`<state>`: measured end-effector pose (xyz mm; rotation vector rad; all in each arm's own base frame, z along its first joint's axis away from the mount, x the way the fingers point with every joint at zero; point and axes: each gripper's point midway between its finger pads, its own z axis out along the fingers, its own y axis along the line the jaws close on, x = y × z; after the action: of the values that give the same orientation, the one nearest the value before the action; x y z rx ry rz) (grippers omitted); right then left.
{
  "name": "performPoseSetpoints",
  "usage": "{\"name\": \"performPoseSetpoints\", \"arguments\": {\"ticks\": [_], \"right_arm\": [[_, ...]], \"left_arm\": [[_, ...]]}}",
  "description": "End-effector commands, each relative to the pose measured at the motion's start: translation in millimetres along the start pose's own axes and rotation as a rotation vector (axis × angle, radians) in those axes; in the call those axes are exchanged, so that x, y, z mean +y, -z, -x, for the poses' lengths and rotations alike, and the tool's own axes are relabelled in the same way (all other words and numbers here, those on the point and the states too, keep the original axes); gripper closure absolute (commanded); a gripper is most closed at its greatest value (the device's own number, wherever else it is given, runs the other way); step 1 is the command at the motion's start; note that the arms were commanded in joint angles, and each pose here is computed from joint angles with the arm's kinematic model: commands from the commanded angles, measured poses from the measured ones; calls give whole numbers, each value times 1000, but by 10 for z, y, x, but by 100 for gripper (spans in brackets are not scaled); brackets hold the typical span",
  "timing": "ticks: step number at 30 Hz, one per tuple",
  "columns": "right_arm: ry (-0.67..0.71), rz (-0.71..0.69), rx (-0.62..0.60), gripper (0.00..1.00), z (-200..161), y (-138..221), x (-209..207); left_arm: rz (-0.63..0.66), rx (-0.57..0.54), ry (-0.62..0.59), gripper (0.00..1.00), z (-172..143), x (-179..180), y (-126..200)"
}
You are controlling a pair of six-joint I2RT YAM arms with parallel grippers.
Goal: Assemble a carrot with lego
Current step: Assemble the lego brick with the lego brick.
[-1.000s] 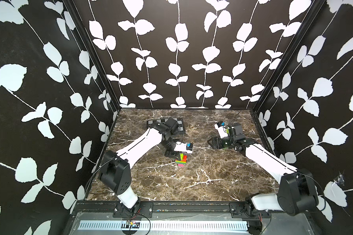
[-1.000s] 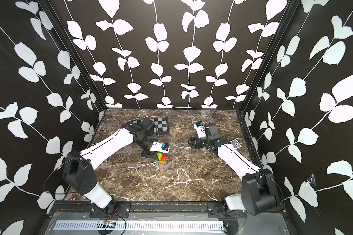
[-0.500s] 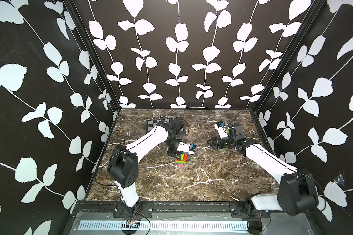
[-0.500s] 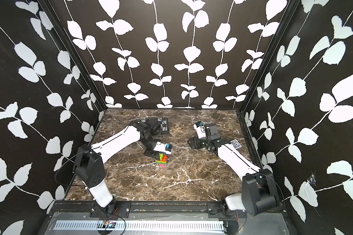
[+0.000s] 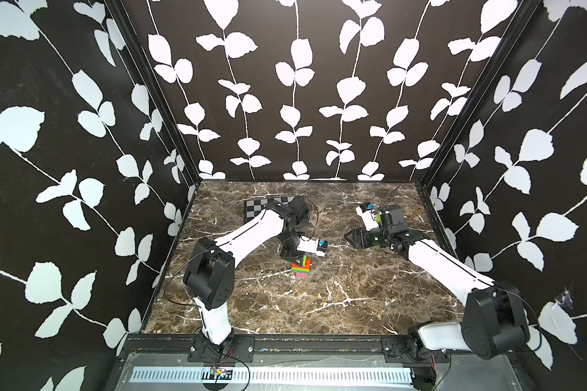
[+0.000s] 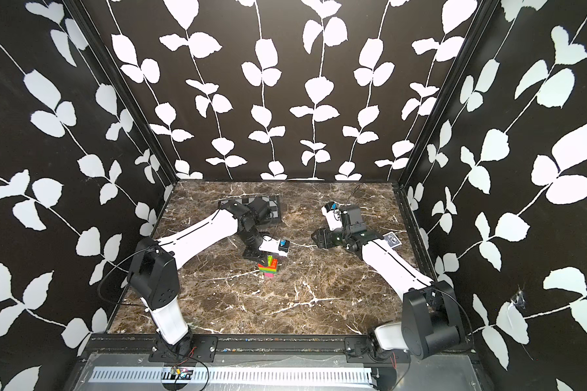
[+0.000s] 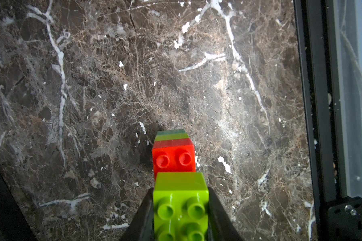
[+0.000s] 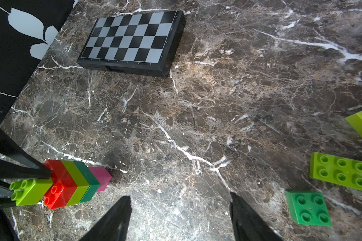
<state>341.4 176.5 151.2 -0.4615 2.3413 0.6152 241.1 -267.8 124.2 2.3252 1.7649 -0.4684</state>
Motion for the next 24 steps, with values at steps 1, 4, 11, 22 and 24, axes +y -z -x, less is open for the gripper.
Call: {"name": "performPoseSetpoints", "arguments": {"ticks": [1, 4, 11, 22, 24], "right_arm": [[2, 3, 0, 26, -53, -43, -33], [1, 3, 4, 26, -64, -55, -36], [-3, 6, 7, 26, -70, -61, -41], [-3, 2, 6, 27, -69, -54, -45], [-4, 2, 6, 27, -69, -58, -49]], "left_arm": [[-11, 22, 16, 90, -7, -25, -15], [-17, 42, 30, 90, -58, -52, -42], [-13, 97, 60, 92, -157, -106, -97], [-85, 199, 100, 100, -459, -284, -348], [-129, 252, 85, 100, -495, -397, -444]]}}
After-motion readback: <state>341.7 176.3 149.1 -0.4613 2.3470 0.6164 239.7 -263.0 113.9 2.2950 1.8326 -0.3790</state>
